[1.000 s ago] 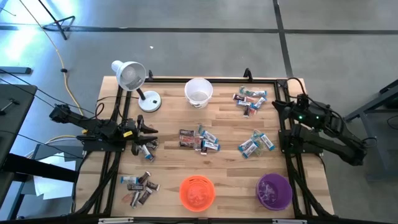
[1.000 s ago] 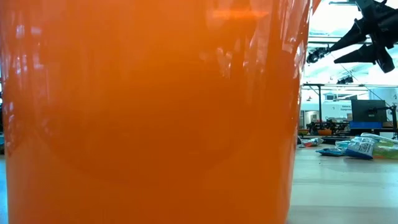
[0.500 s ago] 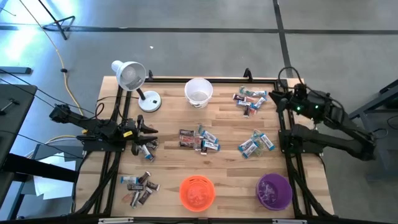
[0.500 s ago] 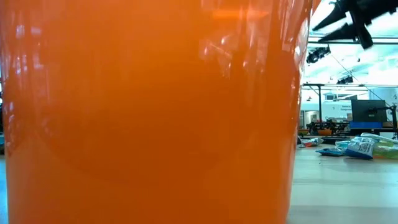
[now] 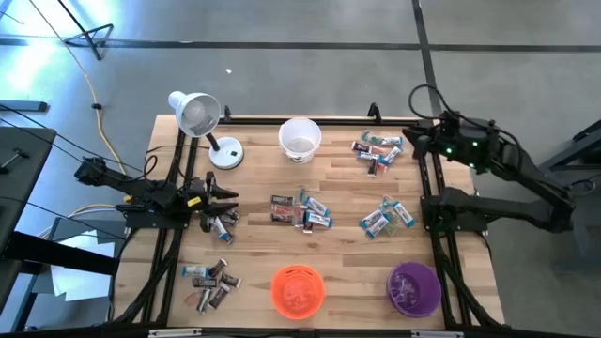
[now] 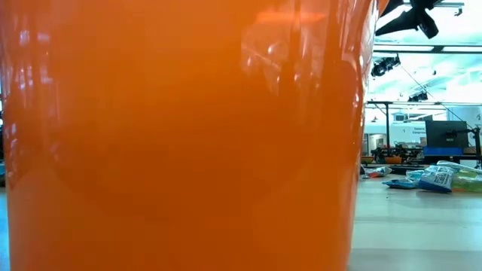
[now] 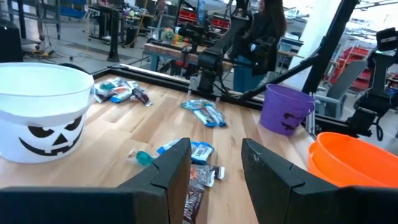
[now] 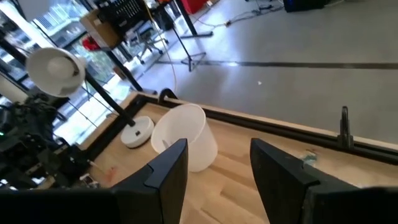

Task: Organize candy in baskets
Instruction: Put the dark brown chocolate bar into the dark purple bucket

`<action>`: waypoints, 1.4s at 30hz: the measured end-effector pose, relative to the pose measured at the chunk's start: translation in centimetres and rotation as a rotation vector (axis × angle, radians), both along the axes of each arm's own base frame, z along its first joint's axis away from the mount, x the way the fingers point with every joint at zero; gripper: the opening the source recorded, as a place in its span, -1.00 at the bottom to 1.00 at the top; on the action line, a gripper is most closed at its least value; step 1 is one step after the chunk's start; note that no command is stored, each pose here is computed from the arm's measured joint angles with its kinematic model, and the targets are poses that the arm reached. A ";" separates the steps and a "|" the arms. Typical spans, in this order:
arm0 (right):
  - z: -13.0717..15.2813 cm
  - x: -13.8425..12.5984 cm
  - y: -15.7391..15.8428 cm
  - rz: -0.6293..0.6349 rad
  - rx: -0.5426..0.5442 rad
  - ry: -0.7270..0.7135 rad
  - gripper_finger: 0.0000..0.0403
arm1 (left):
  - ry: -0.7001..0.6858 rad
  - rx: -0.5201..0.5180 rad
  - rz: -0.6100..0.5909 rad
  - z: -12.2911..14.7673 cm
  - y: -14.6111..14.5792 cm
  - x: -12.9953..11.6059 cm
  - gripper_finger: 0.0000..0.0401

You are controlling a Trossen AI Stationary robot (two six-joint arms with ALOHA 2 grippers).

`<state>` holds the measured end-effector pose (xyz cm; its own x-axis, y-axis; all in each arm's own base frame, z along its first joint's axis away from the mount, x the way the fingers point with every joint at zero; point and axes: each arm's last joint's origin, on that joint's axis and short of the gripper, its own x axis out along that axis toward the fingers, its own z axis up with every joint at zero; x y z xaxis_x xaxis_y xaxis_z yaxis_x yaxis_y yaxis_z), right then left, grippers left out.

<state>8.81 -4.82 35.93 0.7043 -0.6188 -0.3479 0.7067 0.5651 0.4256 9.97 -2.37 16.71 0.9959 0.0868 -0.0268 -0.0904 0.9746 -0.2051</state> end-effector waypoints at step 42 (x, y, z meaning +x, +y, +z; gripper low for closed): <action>-0.9 3.7 -1.5 -0.007 0.176 -0.042 -0.16 | -0.578 -0.350 0.415 6.0 2.1 -1.8 -0.35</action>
<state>12.50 -6.28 35.07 0.7165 -0.5556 -0.4218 0.6899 0.4745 0.5467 8.14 -0.25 22.66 0.7484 0.5360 0.3906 -0.2179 0.7550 -0.6184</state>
